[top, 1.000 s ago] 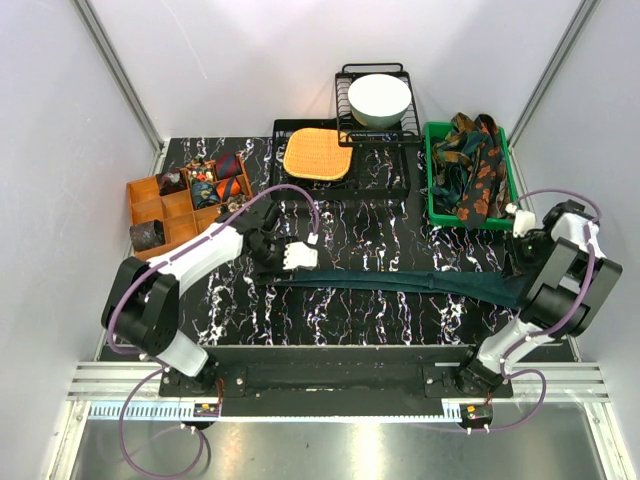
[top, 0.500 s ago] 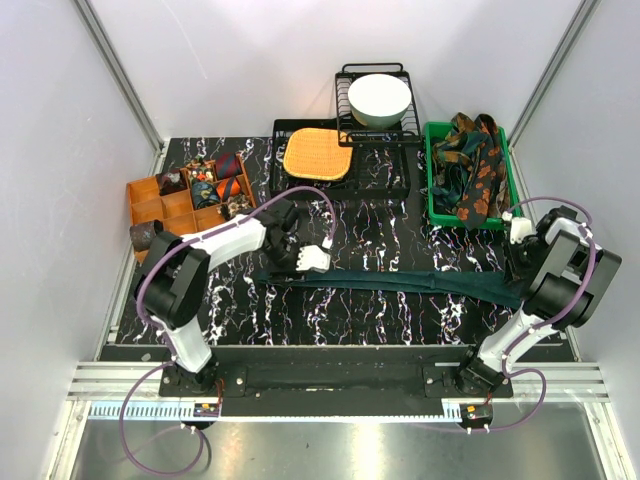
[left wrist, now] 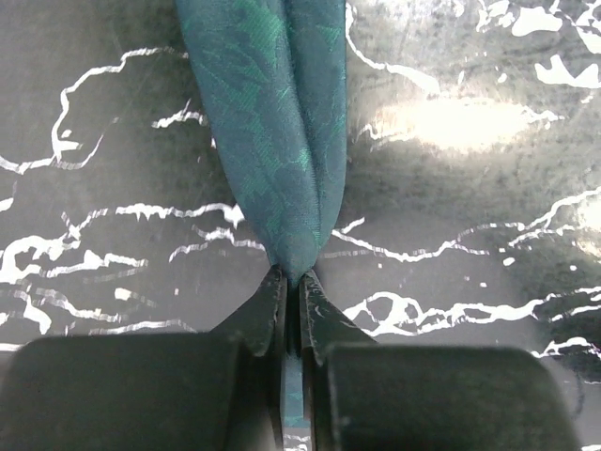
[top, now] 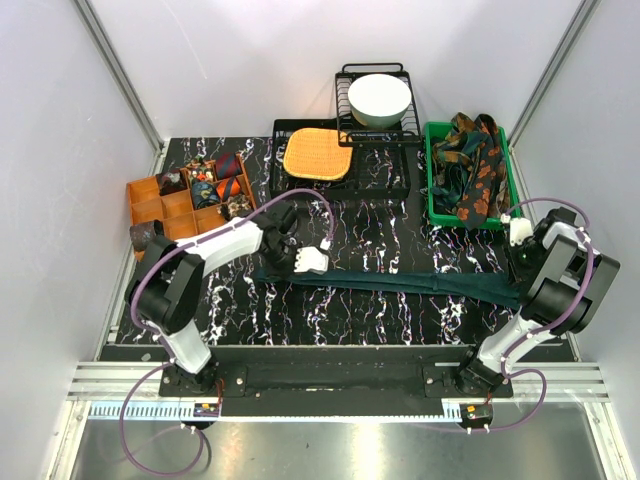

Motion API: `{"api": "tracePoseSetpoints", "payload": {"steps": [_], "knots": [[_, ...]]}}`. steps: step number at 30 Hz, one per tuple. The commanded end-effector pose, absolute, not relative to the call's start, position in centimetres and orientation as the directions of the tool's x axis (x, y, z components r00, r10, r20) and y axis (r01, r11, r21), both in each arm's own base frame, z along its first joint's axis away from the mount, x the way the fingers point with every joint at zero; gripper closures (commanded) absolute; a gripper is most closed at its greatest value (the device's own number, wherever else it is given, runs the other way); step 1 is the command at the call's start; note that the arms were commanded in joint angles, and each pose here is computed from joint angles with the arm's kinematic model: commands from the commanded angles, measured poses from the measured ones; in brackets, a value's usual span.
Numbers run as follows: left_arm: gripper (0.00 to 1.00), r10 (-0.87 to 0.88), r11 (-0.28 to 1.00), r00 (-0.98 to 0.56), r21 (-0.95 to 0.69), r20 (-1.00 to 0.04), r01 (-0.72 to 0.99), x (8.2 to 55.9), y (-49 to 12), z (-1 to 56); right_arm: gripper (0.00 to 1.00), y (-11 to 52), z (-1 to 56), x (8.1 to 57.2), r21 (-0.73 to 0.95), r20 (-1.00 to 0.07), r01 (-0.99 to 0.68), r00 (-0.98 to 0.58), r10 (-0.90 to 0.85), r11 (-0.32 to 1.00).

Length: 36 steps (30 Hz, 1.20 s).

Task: Roll the ties
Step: Flatten out the tie at the center of the board.

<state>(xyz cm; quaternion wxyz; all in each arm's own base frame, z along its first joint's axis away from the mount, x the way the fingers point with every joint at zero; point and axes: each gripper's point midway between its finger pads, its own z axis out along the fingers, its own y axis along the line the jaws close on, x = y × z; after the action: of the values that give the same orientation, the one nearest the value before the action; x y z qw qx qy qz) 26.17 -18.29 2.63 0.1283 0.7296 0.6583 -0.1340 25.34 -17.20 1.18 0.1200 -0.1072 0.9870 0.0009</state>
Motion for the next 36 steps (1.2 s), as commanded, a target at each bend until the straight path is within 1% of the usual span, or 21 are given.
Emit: {"api": "tracePoseSetpoints", "payload": {"steps": [1,3,4,6,10,15,16,17,20,21,23,24,25,26,28,29,31,32,34,36], "knots": [[0.99,0.94,-0.064,0.075,0.042,-0.333,0.997,26.2,-15.8,3.9,0.77,-19.2,-0.4,24.7,-0.111,-0.173,-0.242,-0.95,-0.258,0.964],[0.99,0.945,-0.04,0.051,0.041,-0.324,0.998,26.3,-14.7,3.8,0.77,-19.3,-0.4,24.7,-0.117,-0.171,-0.245,-0.95,-0.263,0.962],[0.94,0.946,-0.034,0.044,0.037,-0.321,0.999,26.2,-14.4,3.7,0.77,-19.3,-0.5,24.6,-0.118,-0.168,-0.245,-0.95,-0.263,0.962],[0.89,0.947,-0.005,0.017,0.038,-0.321,0.999,26.5,-13.6,3.7,0.77,-19.4,-0.5,24.6,-0.122,-0.165,-0.247,-0.95,-0.265,0.961],[0.84,0.949,0.019,-0.009,0.026,-0.314,0.999,26.5,-12.8,3.3,0.78,-19.7,-0.6,24.5,-0.132,-0.155,-0.253,-0.95,-0.272,0.958],[0.84,0.955,0.036,-0.031,0.012,-0.295,0.999,26.1,-11.6,2.7,0.78,-19.9,-0.5,24.1,-0.143,-0.145,-0.26,-0.949,-0.28,0.955],[0.85,0.958,0.031,-0.027,0.009,-0.286,0.999,26.0,-11.2,2.5,0.78,-20.0,-0.5,24.1,-0.147,-0.143,-0.265,-0.948,-0.286,0.953],[0.88,0.959,0.037,-0.033,0.01,-0.283,0.999,26.0,-10.9,2.4,0.78,-20.1,-0.4,23.9,-0.151,-0.137,-0.266,-0.948,-0.287,0.952],[0.9,0.961,0.043,-0.041,0.001,-0.274,0.999,25.8,-10.3,2.0,0.78,-20.1,-0.1,23.6,-0.159,-0.141,-0.277,-0.944,-0.299,0.948],[0.87,0.959,0.042,-0.04,0.0,-0.279,0.999,25.7,-10.4,2.0,0.77,-19.8,0.1,23.5,-0.149,-0.146,-0.28,-0.942,-0.301,0.948],[0.73,0.951,0.047,-0.044,0.003,-0.305,0.999,25.8,-11.0,2.4,0.73,-18.3,0.8,23.2,-0.086,-0.178,-0.295,-0.935,-0.306,0.952],[0.61,0.943,0.051,-0.047,0.003,-0.328,0.999,26.0,-11.5,2.8,0.7,-17.8,1.6,23.6,-0.067,-0.201,-0.299,-0.93,-0.306,0.952],[0.57,0.94,0.062,-0.056,0.005,-0.337,0.998,26.1,-11.7,3.1,0.62,-17.2,2.3,23.6,-0.045,-0.218,-0.312,-0.924,-0.314,0.949],[0.54,0.938,0.062,-0.057,0.006,-0.341,0.998,26.1,-12.0,3.3,0.59,-16.2,3.3,23.4,-0.012,-0.244,-0.32,-0.918,-0.314,0.947],[0.48,0.93,0.061,-0.049,0.022,-0.365,0.998,26.4,-12.6,4.2,0.48,-15.7,5.3,24.0,-0.007,-0.284,-0.371,-0.89,-0.358,0.929],[0.46,0.928,0.058,-0.044,0.026,-0.37,0.998,26.5,-12.8,4.4,0.28,-15.1,6.6,23.9,-0.005,-0.313,-0.391,-0.874,-0.373,0.92],[0.43,0.924,0.053,-0.032,0.043,-0.38,0.998,26.8,-13.2,5.3,0.11,-14.7,8.4,24.3,-0.029,-0.354,-0.466,-0.823,-0.445,0.884],[0.41,0.923,0.043,-0.022,0.047,-0.383,0.998,26.7,-13.5,5.5,0.01,-14.0,9.6,24.4,-0.037,-0.391,-0.493,-0.793,-0.467,0.869],[0.39,0.918,0.037,-0.007,0.069,-0.395,0.997,27.1,-13.9,6.3,0.01,-13.3,10.8,24.9,-0.072,-0.424,-0.566,-0.728,-0.539,0.821],[0.39,0.912,0.034,0.001,0.079,-0.41,0.996,27.3,-14.4,6.9,0.0,-11.8,11.6,24.6,-0.064,-0.432,-0.629,-0.683,-0.589,0.775]]}}
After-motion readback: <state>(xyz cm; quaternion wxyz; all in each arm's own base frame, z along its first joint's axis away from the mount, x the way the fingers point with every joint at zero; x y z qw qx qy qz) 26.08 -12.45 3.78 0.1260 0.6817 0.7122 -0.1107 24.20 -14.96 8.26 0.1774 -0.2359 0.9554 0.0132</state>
